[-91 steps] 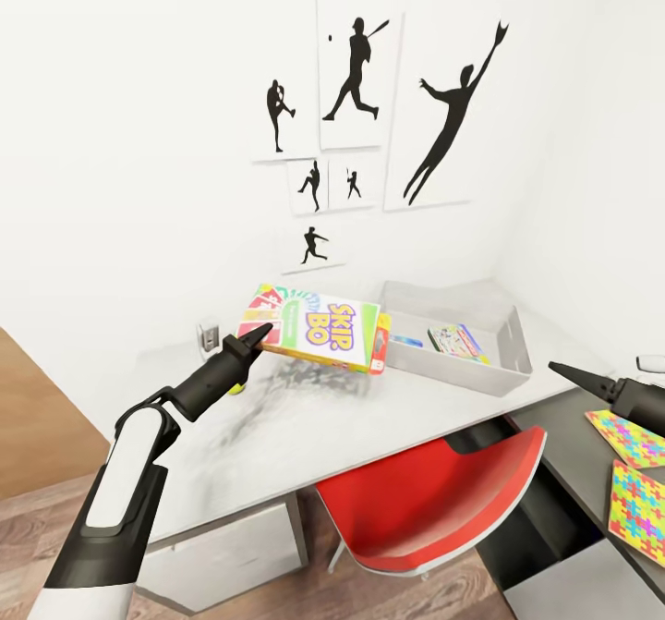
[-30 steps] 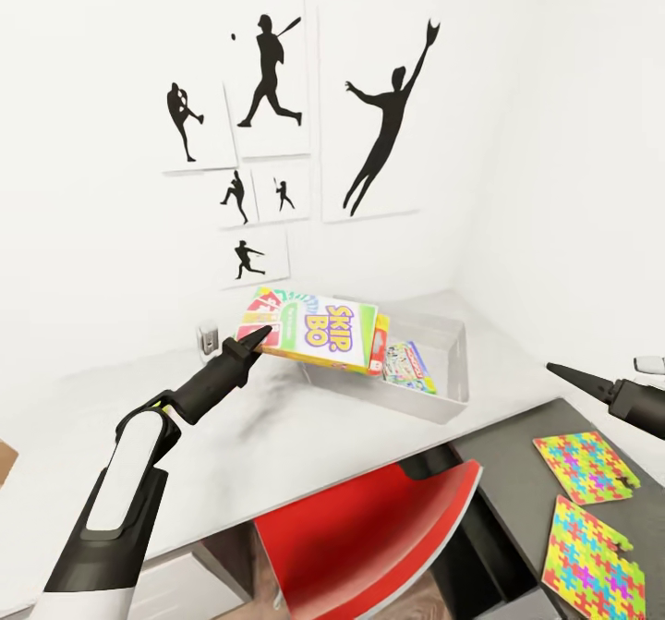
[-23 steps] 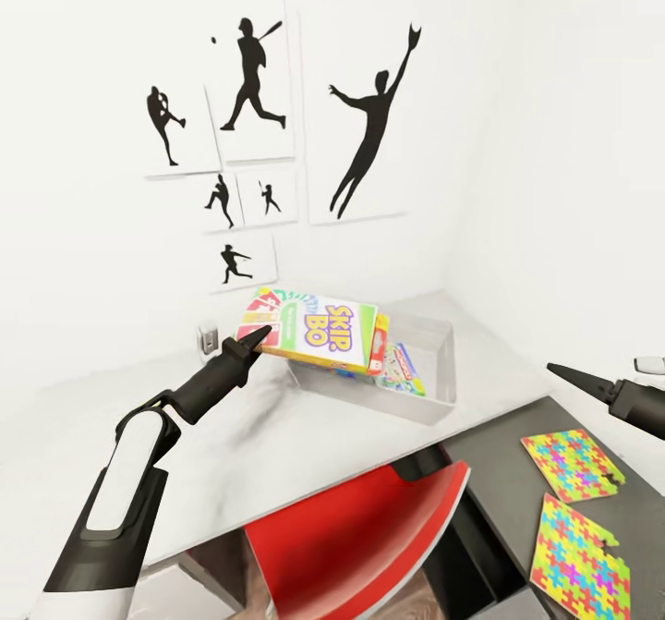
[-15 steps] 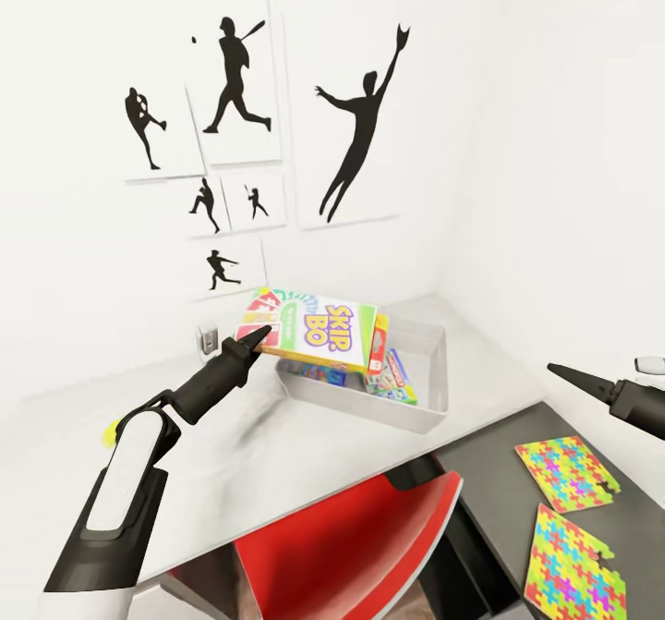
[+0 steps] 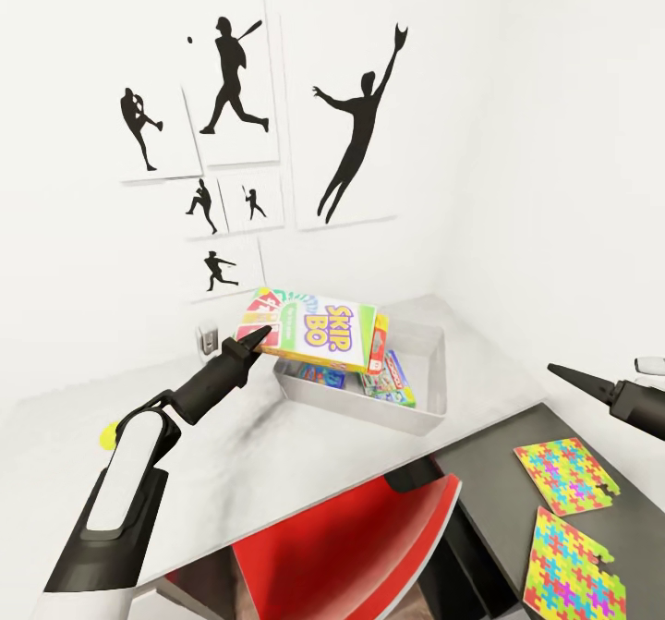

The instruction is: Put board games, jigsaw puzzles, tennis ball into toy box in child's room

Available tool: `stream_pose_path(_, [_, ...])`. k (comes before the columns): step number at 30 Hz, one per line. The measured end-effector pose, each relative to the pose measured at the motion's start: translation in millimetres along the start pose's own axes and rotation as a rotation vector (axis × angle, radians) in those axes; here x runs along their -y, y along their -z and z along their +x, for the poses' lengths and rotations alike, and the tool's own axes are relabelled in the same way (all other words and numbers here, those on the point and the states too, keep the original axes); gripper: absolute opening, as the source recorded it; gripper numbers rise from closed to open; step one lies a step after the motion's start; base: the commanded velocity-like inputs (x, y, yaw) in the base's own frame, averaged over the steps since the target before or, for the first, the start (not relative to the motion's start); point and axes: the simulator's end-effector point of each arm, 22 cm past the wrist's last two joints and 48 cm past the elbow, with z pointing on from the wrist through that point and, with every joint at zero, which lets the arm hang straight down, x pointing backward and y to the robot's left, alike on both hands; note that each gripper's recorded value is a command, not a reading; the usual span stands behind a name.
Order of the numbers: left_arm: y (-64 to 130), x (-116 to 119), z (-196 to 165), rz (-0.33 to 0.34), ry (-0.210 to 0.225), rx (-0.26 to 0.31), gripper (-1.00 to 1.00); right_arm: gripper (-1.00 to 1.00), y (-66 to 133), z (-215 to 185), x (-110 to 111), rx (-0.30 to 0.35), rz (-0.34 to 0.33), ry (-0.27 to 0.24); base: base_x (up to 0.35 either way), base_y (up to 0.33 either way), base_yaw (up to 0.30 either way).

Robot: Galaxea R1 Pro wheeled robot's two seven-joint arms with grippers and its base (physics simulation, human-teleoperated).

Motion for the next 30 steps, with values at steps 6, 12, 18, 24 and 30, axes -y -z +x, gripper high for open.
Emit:
stream_pose_path(6, [0.0,-0.4,0.2,-0.001,0.001,0.0,-1.0,1.0,0.3,0.3,0.3,-0.001,0.001,0.0,0.002,-0.001,0.14])
stream_pose_path(12, [-0.5,0.0,1.0,0.0,0.001,-0.002,-1.0,1.0,0.3,0.0,0.4,0.0,0.002,0.001,0.001,0.0,0.18])
stream_pose_path(18, [-2.6,2.3,1.6,0.005,0.004,0.004,-1.0,1.0,0.3,-1.5,0.3,0.002,0.002,0.004,0.0,0.0,0.065])
stream_pose_path(24, [-9.5,0.5,8.6,0.005,0.032,0.002,-1.0,1.0,0.9,-2.1,0.7,0.004,0.004,0.005,0.0,0.0,0.06])
stream_pose_path(30, [-41.8,-9.8,29.3,-0.025,0.07,-0.025,-1.0,1.0,1.1,-3.5,1.7,0.006,0.009,0.006,0.0,0.0,0.029])
